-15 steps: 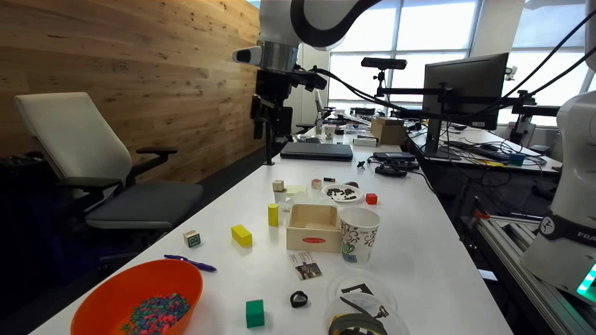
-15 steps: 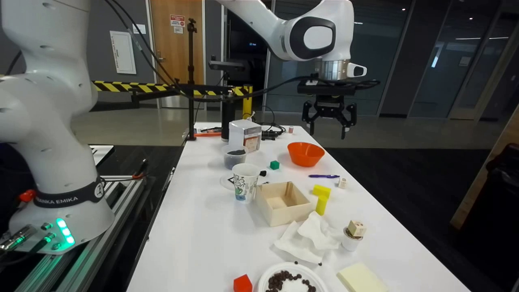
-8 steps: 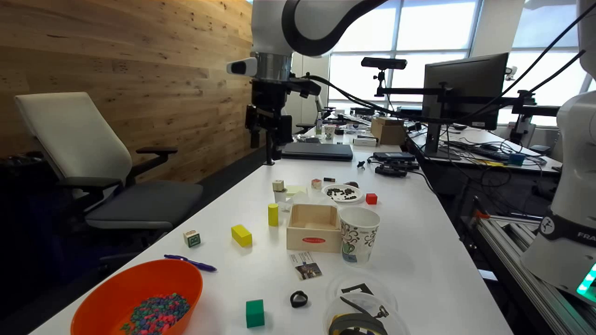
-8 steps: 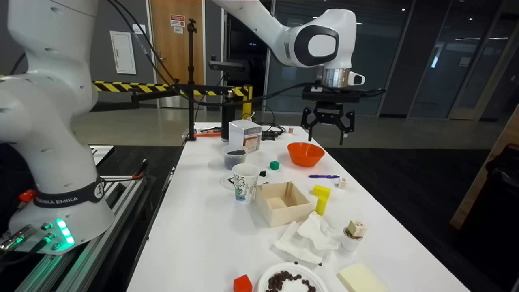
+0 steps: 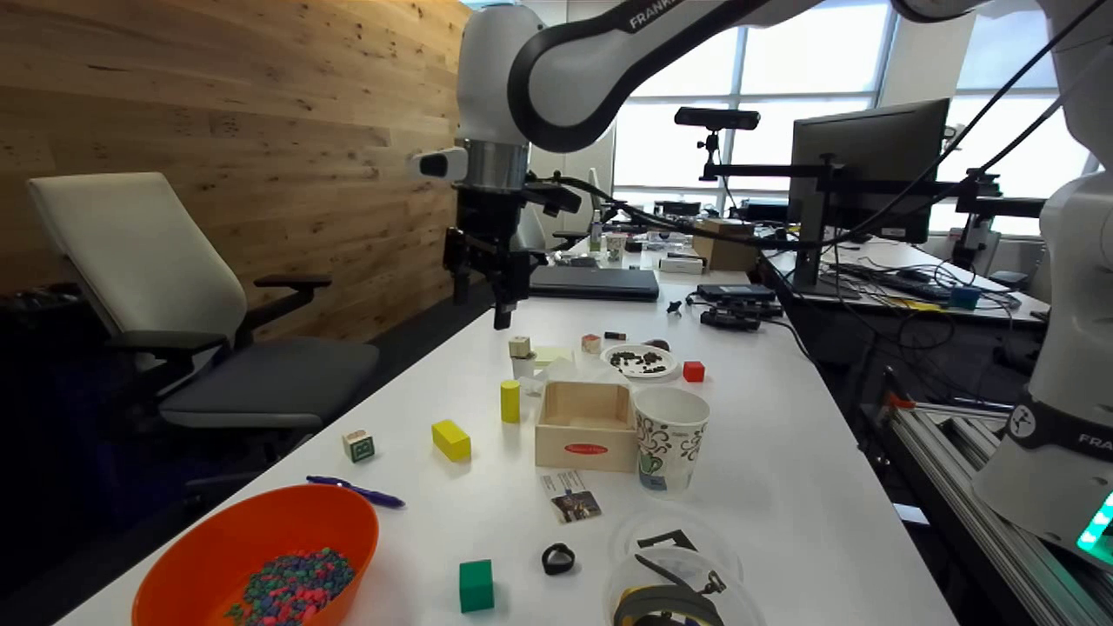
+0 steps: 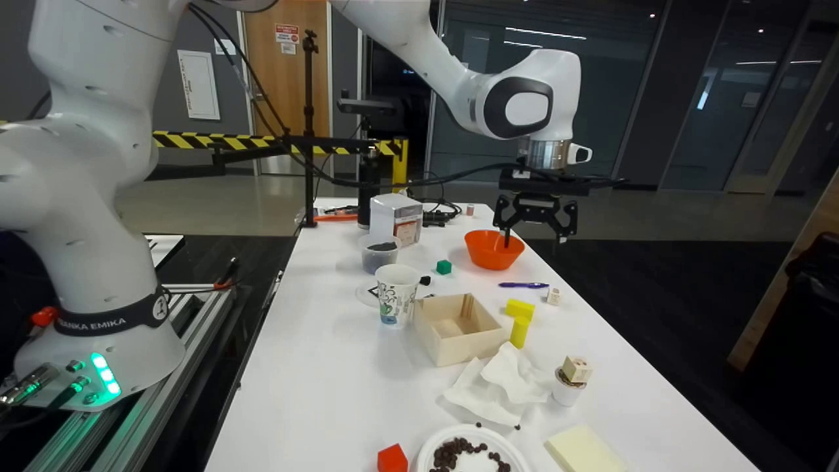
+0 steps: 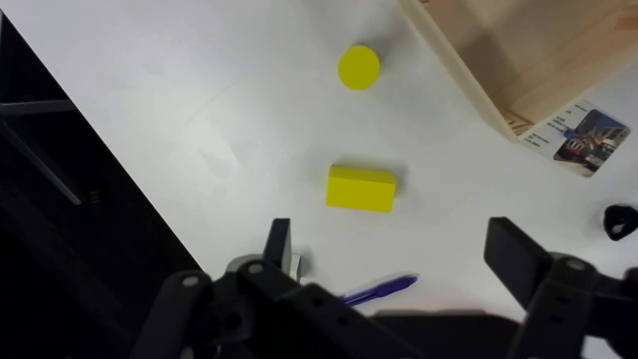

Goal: Place the yellow rectangular block inside the wooden object

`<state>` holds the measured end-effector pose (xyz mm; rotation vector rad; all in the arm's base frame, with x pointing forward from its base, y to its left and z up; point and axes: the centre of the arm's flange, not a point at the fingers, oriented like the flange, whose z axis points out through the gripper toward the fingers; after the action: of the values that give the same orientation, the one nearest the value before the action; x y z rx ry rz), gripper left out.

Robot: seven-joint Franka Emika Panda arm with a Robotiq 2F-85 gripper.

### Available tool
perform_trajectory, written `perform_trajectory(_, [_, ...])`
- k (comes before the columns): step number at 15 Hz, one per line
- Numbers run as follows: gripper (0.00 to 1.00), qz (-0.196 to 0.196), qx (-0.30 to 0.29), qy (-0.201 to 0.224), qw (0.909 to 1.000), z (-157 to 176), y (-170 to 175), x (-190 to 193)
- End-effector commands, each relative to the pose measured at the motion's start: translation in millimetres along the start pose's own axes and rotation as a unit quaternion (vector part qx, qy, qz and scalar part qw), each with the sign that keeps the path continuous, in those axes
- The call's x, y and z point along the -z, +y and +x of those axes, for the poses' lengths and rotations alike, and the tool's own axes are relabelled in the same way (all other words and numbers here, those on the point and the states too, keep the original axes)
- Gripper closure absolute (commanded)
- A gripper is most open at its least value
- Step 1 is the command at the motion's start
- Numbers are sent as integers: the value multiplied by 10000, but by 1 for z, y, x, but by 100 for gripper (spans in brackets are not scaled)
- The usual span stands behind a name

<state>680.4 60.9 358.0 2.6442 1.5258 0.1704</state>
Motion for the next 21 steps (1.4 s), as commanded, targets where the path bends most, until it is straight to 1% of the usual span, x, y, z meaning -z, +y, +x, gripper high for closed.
perform_trajectory(1, [0, 104, 350, 82, 9993, 20, 27, -25])
perform_trajectory(5, [0, 123, 592, 180, 9980, 39, 37, -49])
perform_trajectory(7, [0, 153, 542, 224, 9982, 50, 39, -61])
perform_trajectory(9, [0, 229, 462, 288, 9983, 58, 39, -72])
perform_trajectory(10, [0, 351, 448, 358, 9977, 63, 38, -77])
perform_trajectory(12, [0, 463, 414, 347, 9975, 69, 37, -85])
perform_trajectory(18, [0, 800, -92, -25, 9967, 65, 32, -105])
perform_trajectory(21, [0, 889, -281, -203, 9954, 61, 29, -112])
